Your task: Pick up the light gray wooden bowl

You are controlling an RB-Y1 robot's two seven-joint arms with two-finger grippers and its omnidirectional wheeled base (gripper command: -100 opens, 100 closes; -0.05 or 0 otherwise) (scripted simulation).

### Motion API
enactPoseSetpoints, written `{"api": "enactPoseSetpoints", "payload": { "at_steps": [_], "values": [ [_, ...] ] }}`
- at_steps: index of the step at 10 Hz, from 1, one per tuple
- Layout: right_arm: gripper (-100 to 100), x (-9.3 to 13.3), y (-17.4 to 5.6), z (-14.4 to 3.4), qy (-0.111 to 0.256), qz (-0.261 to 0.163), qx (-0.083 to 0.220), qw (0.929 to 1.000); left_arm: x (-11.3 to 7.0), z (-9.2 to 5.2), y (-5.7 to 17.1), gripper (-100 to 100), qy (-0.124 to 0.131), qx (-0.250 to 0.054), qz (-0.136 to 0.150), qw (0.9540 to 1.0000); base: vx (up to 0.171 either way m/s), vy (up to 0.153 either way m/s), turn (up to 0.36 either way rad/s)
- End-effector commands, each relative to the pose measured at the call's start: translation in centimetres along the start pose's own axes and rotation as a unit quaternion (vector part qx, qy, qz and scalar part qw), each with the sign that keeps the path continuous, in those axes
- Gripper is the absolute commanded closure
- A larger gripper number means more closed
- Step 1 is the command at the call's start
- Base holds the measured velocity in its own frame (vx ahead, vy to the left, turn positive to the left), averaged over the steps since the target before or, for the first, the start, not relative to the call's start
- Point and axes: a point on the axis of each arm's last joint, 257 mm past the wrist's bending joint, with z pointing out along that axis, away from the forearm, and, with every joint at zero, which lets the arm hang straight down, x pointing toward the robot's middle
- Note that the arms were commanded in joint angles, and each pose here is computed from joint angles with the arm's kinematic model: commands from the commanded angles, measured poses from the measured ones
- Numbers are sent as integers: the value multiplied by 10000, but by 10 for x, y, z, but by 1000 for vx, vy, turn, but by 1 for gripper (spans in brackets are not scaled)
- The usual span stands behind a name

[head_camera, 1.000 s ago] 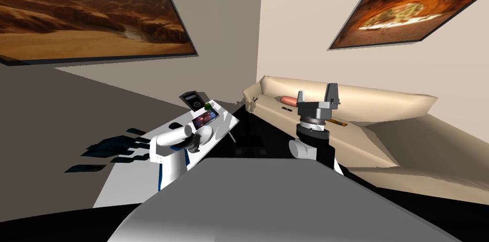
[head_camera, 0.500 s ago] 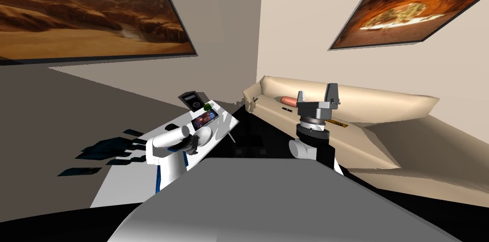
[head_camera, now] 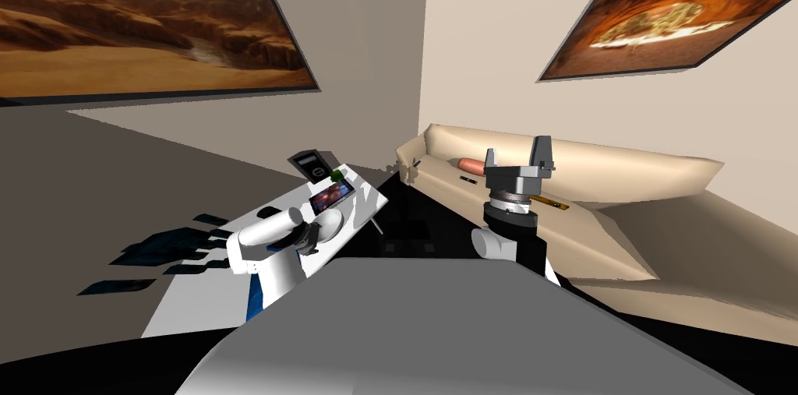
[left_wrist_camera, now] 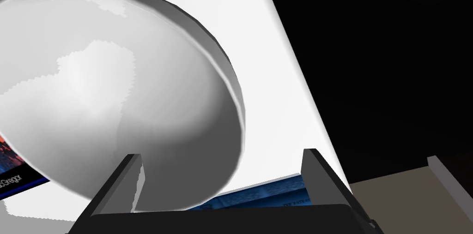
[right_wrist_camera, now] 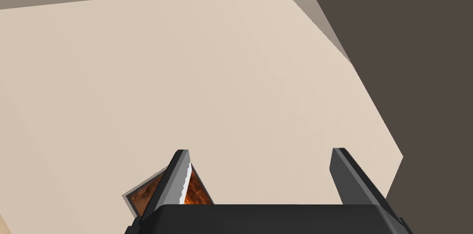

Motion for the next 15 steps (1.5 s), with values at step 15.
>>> {"api": "enactPoseSetpoints", "payload": {
  "at_steps": [15],
  "values": [
    [0, 0, 0, 0, 0, 0, 0, 10000, -52, 20, 37, -100, 9, -61, 91, 9999, 31, -26, 6]
  ]
}}
